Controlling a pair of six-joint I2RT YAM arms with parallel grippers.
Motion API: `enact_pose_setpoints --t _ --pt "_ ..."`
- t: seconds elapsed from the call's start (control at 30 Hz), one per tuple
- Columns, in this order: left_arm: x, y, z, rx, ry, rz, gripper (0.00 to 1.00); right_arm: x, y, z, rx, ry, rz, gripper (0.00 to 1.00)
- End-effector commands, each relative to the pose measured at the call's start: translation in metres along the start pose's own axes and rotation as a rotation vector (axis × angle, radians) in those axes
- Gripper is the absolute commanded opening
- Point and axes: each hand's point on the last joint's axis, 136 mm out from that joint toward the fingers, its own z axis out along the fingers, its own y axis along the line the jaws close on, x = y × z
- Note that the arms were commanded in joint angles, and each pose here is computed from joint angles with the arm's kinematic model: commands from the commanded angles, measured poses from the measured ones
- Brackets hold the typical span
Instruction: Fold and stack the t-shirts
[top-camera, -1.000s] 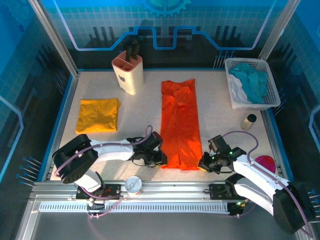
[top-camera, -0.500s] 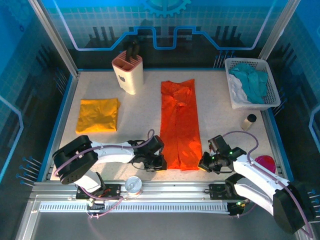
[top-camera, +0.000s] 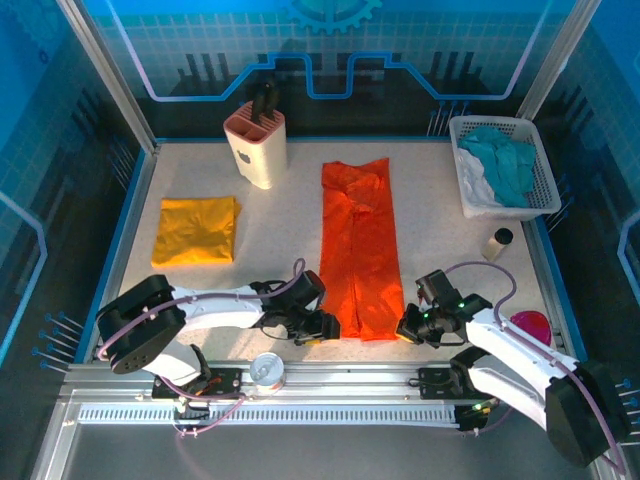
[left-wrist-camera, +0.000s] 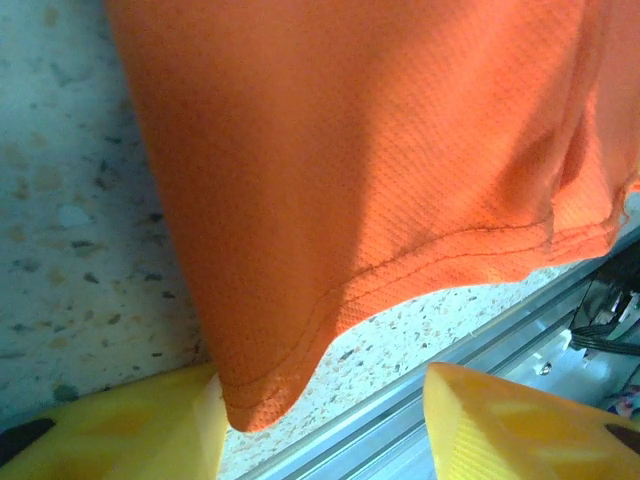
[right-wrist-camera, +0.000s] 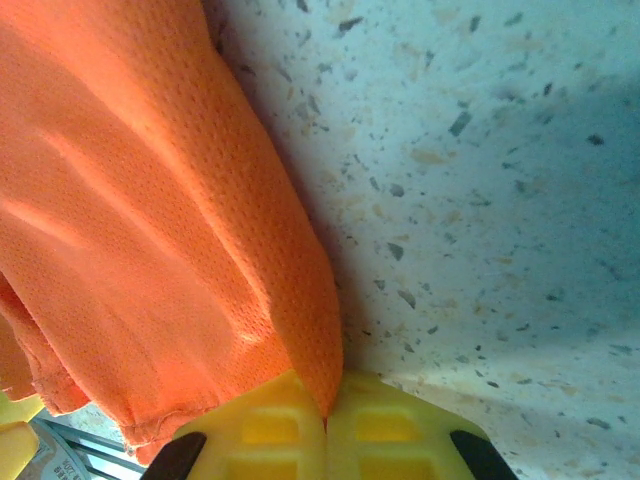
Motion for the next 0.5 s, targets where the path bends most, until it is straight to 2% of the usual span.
enact_pose_setpoints --t 0.0,0.1,0.27,0.47 --pt "0.005 0.029 0.004 -0.091 0.020 -0.051 0.51 0.005 -0.019 0.003 0.080 0.012 0.017 0.00" --pt "-0.003 0.023 0.001 -0.078 -0.020 -0.050 0.50 0.005 -0.020 0.004 0.077 0.010 0.030 0.00" --pt "-0.015 0.023 -0.003 -0.084 -0.069 -0.053 0.54 0.004 -0.020 0.002 0.073 -0.001 0.034 0.00" --pt "-0.024 0.017 0.001 -0.064 -0.085 -0.064 0.38 0.003 -0.020 0.000 0.072 -0.013 0.032 0.00"
